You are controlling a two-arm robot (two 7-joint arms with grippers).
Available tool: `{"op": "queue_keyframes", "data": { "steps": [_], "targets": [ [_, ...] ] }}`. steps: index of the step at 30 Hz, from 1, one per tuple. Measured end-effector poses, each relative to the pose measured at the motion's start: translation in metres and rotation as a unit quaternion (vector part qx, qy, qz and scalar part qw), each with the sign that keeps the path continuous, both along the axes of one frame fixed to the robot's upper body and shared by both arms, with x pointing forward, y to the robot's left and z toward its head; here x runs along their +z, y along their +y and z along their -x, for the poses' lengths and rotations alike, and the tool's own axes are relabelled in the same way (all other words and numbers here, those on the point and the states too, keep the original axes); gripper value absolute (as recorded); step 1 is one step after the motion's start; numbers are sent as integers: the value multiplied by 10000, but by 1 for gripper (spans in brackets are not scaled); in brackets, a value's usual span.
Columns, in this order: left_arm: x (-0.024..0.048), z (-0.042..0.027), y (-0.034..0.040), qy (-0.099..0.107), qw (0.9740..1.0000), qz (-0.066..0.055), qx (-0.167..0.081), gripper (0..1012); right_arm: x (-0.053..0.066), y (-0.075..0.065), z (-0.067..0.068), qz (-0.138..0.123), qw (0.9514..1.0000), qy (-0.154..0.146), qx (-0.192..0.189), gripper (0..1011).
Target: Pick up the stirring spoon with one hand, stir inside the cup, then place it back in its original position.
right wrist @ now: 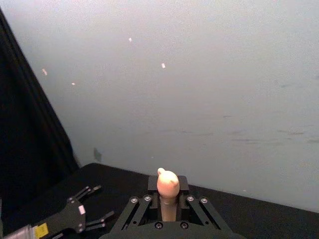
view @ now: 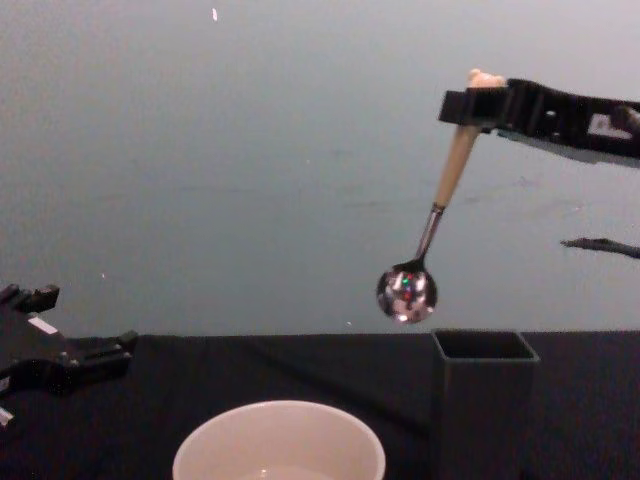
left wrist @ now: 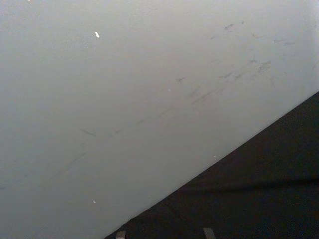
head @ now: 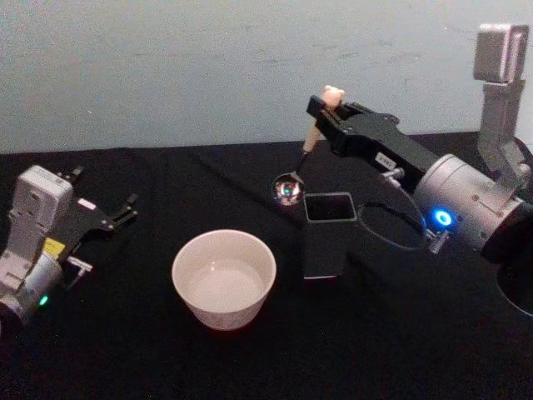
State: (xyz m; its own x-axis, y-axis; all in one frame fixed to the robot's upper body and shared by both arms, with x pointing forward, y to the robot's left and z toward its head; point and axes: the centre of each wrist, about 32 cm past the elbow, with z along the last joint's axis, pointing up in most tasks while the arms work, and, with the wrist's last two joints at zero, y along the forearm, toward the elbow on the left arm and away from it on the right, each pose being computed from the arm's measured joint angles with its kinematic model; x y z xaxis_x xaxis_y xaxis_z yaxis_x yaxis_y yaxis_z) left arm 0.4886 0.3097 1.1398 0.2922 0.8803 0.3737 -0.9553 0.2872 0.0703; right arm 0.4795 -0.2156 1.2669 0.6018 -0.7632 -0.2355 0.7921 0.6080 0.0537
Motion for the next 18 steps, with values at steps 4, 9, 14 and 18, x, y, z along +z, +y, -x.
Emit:
{"op": "queue_keyframes", "data": {
  "steps": [4, 9, 14, 18],
  "targets": [
    [0, 0, 0, 0, 10000, 0, 0, 1001, 15, -79, 29, -26, 9999, -16, -162, 226],
    [0, 0, 0, 0, 10000, 0, 0, 1001, 7, -157, 51, -39, 9993, 23, -364, 226],
    [0, 0, 0, 0, 10000, 0, 0, 1001, -17, -201, 73, -63, 9984, 109, -557, 226],
    [0, 0, 0, 0, 10000, 0, 0, 1001, -33, -206, 78, -74, 9977, 173, -657, 226]
  ]
}}
